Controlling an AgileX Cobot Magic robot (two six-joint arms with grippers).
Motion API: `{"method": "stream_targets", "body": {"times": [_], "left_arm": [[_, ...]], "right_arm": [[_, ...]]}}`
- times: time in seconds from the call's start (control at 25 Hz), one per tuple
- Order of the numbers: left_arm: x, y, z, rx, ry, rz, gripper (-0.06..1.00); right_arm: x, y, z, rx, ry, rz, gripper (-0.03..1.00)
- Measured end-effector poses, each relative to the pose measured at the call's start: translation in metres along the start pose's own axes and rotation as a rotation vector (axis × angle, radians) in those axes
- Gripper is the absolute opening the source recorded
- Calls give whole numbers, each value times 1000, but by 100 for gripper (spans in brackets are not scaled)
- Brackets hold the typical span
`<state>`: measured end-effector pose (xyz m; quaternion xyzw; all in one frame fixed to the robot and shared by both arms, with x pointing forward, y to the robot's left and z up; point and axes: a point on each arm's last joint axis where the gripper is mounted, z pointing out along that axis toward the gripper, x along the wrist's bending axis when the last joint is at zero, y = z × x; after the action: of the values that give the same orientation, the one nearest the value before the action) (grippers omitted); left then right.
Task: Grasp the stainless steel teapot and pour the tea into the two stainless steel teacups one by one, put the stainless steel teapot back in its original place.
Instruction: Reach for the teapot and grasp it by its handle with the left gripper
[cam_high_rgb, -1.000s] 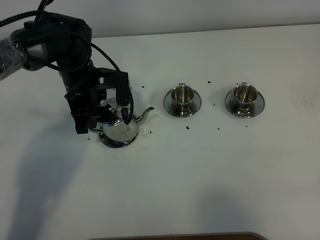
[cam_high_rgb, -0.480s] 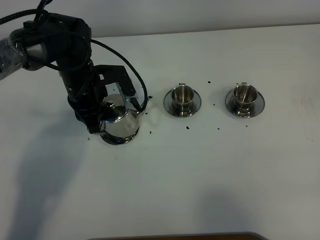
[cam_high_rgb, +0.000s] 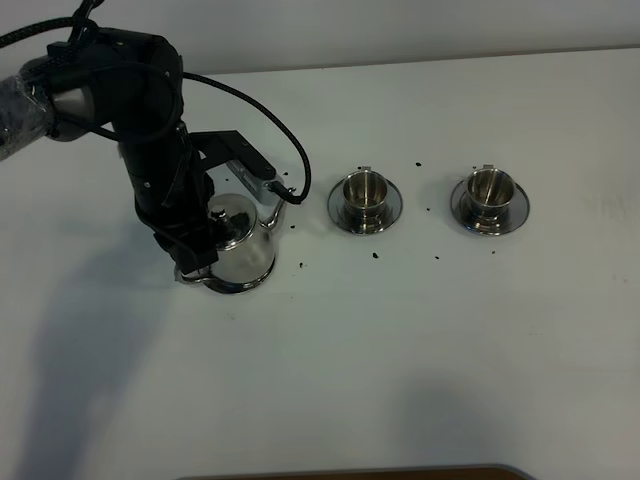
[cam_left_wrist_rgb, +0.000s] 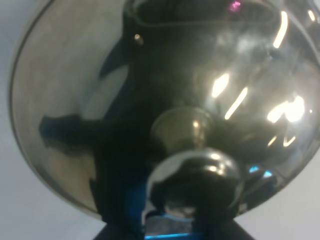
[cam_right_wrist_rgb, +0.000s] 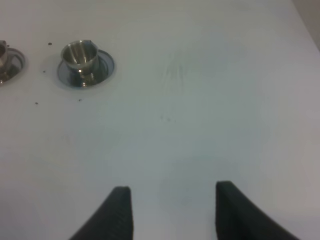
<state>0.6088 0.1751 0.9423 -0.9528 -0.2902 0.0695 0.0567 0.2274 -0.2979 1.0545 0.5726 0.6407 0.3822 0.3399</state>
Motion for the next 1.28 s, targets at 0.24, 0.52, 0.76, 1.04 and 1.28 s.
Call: {"method": "stream_targets", "body": {"times": [0.24, 0.52, 0.76, 1.04, 1.28], "left_arm": [[0, 0, 0, -5, 4, -4, 26], [0, 1, -3, -20, 15, -4, 27], [0, -1, -3, -7, 5, -4, 37], [-1, -2, -3, 6, -5, -4, 39], [0, 1, -3, -21, 15, -5, 39]], "right_arm": [[0, 0, 0, 0, 0, 0, 38], [0, 0, 0, 0, 0, 0, 38], [0, 0, 0, 0, 0, 0, 38], [0, 0, 0, 0, 0, 0, 38], [0, 0, 0, 0, 0, 0, 38]]}}
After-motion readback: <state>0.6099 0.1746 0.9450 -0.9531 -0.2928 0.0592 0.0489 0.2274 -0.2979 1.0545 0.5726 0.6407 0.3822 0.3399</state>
